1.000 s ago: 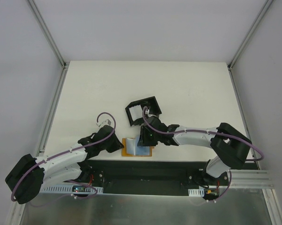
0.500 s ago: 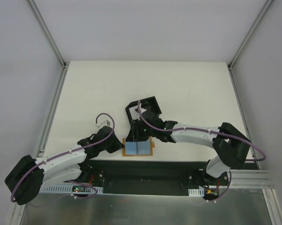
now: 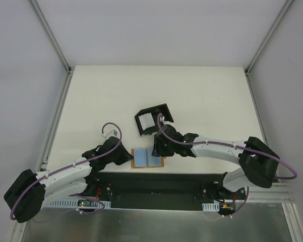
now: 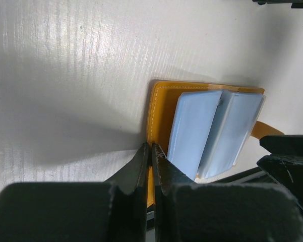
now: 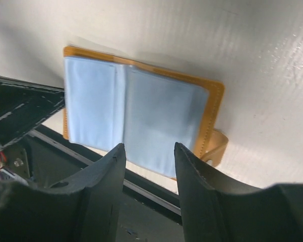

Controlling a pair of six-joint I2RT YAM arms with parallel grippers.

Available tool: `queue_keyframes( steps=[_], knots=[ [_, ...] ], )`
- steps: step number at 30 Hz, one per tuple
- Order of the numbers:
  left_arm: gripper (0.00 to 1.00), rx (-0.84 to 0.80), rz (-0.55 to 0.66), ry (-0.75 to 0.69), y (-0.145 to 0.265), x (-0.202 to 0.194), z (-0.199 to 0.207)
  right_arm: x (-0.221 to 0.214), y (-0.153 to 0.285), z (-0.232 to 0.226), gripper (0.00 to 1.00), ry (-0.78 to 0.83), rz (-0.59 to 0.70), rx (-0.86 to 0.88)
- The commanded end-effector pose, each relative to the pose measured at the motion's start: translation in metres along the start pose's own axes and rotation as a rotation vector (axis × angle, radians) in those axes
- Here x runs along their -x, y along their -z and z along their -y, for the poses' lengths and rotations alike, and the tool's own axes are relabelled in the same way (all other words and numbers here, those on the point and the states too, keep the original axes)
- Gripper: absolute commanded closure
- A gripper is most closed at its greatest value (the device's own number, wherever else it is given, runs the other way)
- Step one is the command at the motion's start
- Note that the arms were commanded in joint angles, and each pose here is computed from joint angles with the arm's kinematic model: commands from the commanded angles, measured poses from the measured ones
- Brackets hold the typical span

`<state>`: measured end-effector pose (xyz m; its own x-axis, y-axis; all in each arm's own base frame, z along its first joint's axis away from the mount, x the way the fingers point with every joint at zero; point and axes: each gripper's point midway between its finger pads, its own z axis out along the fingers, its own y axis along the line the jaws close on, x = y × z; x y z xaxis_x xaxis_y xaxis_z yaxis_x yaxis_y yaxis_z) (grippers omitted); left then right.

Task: Put the credit cards into the card holder
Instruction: Turn over the card slot in the card holder.

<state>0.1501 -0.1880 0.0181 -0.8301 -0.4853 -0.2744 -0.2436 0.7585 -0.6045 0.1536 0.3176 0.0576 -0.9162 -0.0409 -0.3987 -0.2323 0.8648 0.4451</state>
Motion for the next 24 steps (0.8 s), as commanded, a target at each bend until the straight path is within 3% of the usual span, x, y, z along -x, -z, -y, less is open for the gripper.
queue_keyframes(
  steps=[1,18,24],
  knots=[
    [1.00,0.022,0.002,0.007,0.000,-0.001,-0.009,-0.001,-0.001,0.012,0.54,-0.017,0.007,-0.066],
    [1.00,0.025,0.004,0.002,0.000,0.000,-0.009,-0.009,-0.016,0.003,0.53,-0.006,-0.036,-0.040],
    [1.00,0.024,0.002,-0.001,-0.001,0.000,-0.008,-0.006,-0.014,0.000,0.58,0.050,-0.035,-0.092]
  ],
)
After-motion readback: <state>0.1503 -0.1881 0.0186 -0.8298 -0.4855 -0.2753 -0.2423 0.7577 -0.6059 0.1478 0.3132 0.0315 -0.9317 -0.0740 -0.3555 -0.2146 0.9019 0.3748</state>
